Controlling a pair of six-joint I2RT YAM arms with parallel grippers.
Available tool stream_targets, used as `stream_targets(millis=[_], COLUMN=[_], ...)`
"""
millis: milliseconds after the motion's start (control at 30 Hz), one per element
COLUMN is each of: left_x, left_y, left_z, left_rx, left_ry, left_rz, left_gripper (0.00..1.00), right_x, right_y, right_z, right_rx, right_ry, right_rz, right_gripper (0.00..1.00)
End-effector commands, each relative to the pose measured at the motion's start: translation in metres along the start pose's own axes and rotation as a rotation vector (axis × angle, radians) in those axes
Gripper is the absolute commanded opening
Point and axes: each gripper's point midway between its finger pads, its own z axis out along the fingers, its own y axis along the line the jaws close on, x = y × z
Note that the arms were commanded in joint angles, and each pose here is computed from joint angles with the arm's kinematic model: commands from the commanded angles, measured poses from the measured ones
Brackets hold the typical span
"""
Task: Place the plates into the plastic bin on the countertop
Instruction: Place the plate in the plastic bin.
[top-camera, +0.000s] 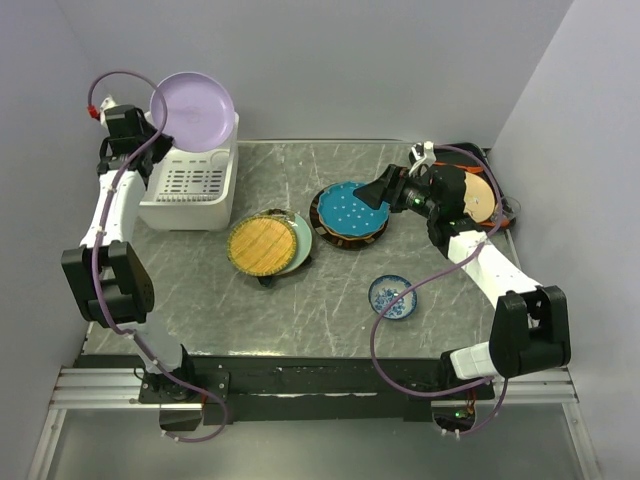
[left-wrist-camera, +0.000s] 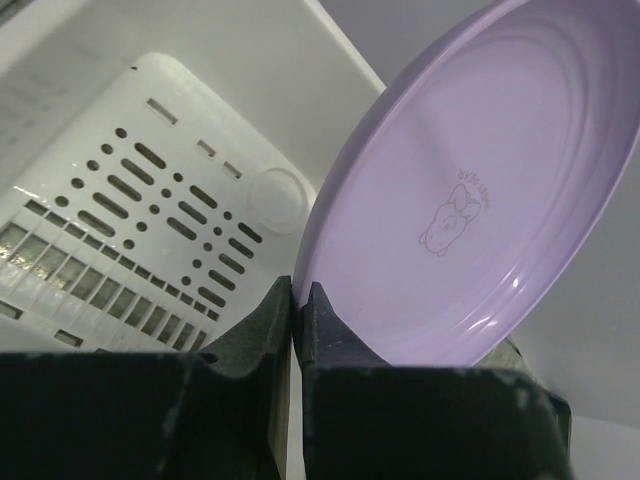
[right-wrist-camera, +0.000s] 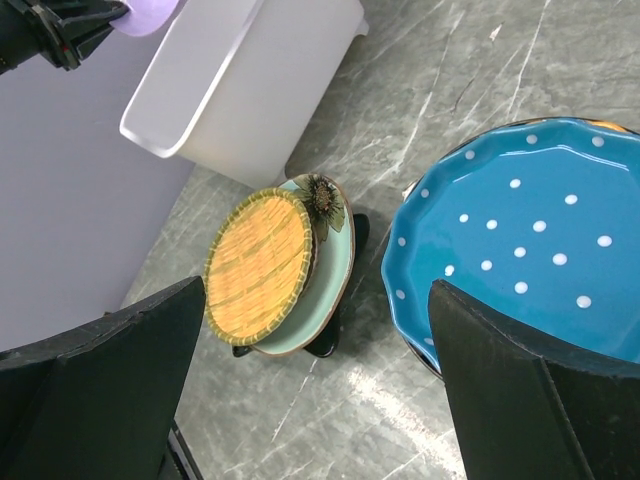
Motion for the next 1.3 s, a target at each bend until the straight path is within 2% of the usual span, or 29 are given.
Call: stream_targets(millis=[0,400,733,1267], left_x=[-0.016,-0.007,0.012,0.059], left_y=[-0.006,0.045,0.069,0.092], left_z=[-0.009,0.007,0.022,0.056], left_rx=[0.004,-0.188,-0.258,-0.275], left_ry=[-0.048,-0.053,-0.006,0.198], left_rz=[-0.002,0.031,0.055,0.134], left_gripper=[0.01,0.01,0.01,0.01], right_x=[-0.007,-0.007,-0.005,-0.002], right_y=[0.006,0.002,0.001,-0.003], right_z=[0.003,0.004,0.006,0.009], right_rx=[-0.021,-0.005,-0.007,0.001], right_ry=[-0.015,-0.012,-0.004,0.01], right_rz=[-0.035,-0.033,-0.028,-0.012], right_gripper=[0.99,0.99,0.99,0.99])
